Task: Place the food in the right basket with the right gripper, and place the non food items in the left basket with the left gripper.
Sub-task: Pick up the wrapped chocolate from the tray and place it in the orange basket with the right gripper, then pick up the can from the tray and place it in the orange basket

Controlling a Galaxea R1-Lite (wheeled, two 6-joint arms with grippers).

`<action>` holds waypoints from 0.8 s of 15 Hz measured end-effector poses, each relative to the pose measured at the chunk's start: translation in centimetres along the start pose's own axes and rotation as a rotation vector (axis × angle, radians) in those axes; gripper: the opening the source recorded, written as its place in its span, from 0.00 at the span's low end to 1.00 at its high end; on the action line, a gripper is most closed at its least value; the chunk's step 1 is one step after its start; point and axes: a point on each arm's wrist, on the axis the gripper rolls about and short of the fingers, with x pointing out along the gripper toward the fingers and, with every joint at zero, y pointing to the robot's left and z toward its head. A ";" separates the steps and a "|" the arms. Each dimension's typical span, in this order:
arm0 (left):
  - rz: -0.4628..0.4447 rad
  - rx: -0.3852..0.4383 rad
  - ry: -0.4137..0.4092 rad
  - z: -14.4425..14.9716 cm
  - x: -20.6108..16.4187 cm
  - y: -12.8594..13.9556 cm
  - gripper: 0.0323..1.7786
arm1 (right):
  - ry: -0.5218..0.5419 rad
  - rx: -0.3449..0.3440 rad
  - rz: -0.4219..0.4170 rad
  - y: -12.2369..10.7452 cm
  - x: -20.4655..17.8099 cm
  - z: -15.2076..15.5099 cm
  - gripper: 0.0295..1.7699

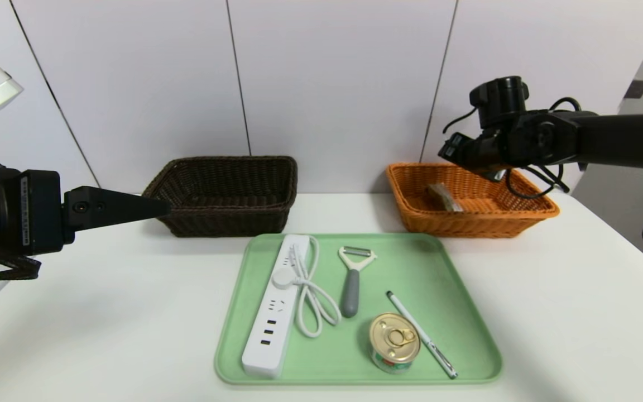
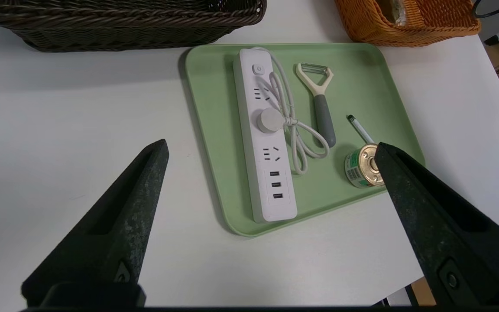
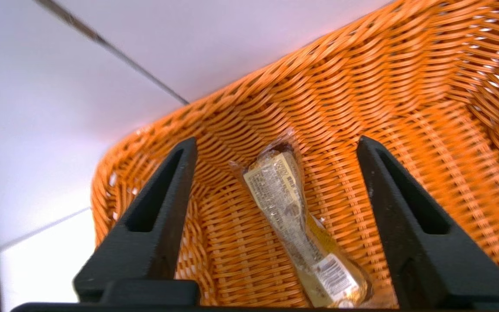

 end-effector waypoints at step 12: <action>0.029 0.000 0.049 -2.8 -0.6 1.0 0.95 | 0.670 -0.260 0.122 4.6 -21.6 -5.1 0.92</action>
